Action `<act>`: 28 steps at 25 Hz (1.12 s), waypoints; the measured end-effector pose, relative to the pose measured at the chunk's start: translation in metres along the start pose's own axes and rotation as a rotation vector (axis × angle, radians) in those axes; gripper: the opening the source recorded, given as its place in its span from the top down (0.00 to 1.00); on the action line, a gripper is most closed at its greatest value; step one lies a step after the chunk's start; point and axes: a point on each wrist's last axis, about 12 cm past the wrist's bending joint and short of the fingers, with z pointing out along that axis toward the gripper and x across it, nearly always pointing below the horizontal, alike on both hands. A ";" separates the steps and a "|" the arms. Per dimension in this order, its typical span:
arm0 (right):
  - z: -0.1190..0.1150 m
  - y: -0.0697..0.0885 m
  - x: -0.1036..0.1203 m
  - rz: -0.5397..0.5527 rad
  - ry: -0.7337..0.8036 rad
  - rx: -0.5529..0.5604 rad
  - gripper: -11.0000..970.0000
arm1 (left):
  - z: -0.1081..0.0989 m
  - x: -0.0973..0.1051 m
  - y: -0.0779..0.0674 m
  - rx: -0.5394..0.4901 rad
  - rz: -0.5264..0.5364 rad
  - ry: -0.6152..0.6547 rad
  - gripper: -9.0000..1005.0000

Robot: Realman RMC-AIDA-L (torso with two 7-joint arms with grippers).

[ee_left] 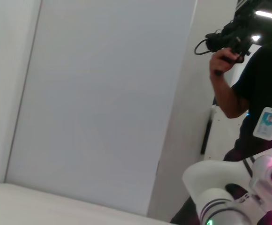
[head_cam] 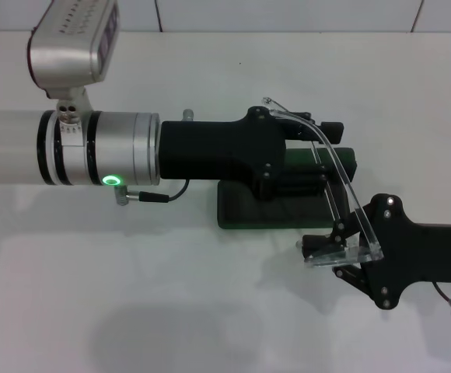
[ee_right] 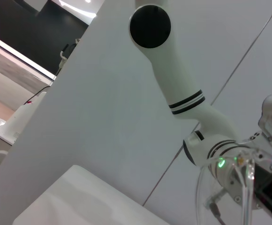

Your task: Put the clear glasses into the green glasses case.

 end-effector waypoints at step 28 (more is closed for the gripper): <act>-0.004 -0.007 0.004 -0.003 0.035 0.057 0.97 | -0.061 -0.009 -0.024 -0.037 0.035 -0.229 0.41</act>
